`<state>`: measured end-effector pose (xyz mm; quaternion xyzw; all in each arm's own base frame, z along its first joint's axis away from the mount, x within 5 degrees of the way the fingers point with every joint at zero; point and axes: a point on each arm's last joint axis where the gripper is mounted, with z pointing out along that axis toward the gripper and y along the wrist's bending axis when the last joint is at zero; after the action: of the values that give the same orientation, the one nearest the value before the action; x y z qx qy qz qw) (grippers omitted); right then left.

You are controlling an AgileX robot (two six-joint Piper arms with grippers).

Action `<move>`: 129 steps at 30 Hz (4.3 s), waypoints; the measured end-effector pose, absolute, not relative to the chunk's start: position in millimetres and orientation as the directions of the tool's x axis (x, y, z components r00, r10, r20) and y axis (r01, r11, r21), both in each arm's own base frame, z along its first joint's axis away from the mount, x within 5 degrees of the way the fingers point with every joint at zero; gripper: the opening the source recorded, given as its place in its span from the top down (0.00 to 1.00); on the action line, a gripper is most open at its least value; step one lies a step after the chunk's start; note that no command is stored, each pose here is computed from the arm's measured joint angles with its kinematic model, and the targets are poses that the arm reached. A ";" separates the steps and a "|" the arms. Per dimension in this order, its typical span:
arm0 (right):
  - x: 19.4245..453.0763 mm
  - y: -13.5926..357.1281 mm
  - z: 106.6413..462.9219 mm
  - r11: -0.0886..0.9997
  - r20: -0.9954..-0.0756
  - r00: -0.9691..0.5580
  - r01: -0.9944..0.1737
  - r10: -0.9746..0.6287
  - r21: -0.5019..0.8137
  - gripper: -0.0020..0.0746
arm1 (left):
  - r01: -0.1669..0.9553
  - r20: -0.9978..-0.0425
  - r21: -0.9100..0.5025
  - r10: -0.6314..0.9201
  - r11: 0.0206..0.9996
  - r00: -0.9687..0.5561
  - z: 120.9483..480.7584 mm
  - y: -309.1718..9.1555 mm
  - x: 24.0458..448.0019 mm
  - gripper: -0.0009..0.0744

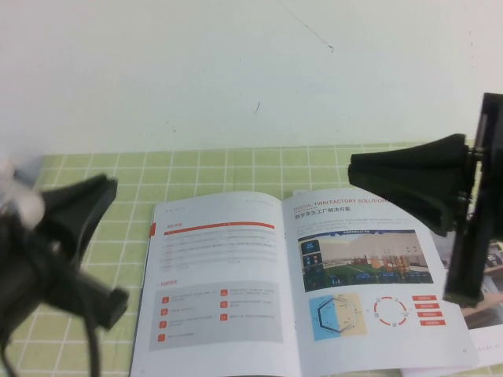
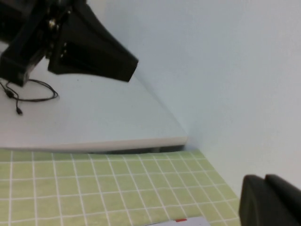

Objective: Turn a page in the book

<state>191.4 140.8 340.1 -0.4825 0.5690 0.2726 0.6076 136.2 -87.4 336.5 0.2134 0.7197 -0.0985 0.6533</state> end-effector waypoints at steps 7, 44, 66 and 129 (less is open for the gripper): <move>179.7 131.9 340.3 0.437 -0.950 0.209 -0.850 -0.231 -0.294 0.98 | 0.416 -0.983 0.127 0.170 0.900 -0.066 301.9 -61.9 110.5 0.99; 132.4 55.5 301.3 0.831 -0.920 0.027 -0.420 -0.391 -0.365 0.98 | 0.402 -0.977 0.136 0.190 0.905 -0.096 276.9 -52.4 102.5 0.99; 56.3 -6.5 173.9 0.984 -0.946 -0.295 0.076 -0.132 -0.161 0.98 | 0.402 -0.977 0.136 0.190 0.905 -0.096 276.9 -52.4 102.5 0.99; 50.5 -8.4 168.4 0.982 -0.926 -0.356 0.093 -0.123 -0.166 0.98 | 0.066 -0.946 -0.196 -0.171 0.978 -0.276 179.2 -9.0 60.7 0.99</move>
<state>50.5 -8.4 168.4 -0.0092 0.8179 -0.0951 0.5674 60.7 -9.0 179.2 -0.0332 0.7927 -0.0987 0.6007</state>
